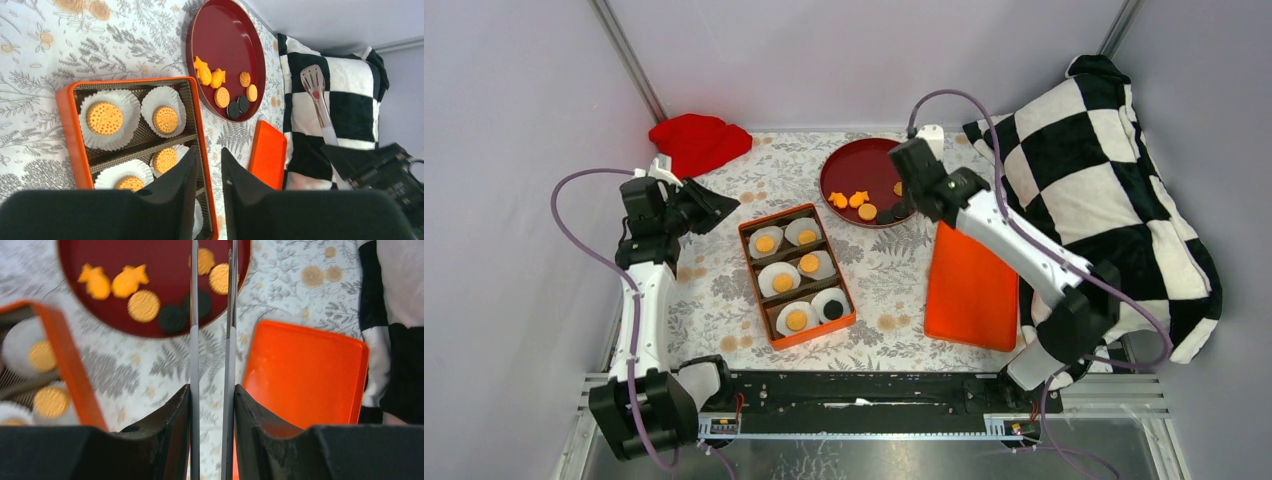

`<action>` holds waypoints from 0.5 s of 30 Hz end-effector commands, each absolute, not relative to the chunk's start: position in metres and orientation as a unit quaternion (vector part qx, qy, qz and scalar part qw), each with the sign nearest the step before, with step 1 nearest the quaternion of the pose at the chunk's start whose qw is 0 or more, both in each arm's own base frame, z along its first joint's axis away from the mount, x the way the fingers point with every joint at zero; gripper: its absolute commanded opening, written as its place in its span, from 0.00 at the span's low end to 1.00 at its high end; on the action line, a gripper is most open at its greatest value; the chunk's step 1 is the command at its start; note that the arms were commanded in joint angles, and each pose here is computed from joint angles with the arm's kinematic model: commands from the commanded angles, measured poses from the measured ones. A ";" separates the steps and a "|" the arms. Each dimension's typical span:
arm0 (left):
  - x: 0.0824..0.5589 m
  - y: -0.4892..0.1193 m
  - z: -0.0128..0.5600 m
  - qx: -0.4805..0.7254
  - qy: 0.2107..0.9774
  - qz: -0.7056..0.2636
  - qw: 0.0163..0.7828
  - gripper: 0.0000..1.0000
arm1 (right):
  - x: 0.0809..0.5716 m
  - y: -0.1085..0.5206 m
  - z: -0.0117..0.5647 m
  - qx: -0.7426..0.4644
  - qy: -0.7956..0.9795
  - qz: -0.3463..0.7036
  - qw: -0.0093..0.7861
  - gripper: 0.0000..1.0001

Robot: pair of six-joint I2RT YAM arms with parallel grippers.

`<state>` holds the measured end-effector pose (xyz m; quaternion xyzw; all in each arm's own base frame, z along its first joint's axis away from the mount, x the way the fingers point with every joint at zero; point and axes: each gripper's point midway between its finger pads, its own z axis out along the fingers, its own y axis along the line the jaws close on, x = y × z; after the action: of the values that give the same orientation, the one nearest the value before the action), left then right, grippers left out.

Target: Pack the cookies

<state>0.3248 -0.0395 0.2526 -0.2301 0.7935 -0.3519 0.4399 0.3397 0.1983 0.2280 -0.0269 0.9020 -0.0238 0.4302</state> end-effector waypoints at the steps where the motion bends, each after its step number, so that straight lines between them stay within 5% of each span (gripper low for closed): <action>1: 0.342 -0.031 0.242 -0.231 0.801 -0.337 0.437 0.20 | 0.418 0.184 0.232 0.014 0.894 -0.004 0.447 0.01; 5: 0.349 -0.025 0.225 -0.243 0.812 -0.322 0.423 0.08 | 0.471 0.159 0.189 0.045 0.910 -0.018 0.413 0.00; 15: 0.358 -0.017 0.173 -0.263 0.840 -0.296 0.370 0.07 | 0.567 0.116 0.115 0.084 0.923 -0.021 0.374 0.00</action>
<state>0.3508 -0.0242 0.1849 -0.2690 0.8319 -0.3162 0.3682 0.5313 0.1167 0.1078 0.0859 0.9322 -0.0485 0.3481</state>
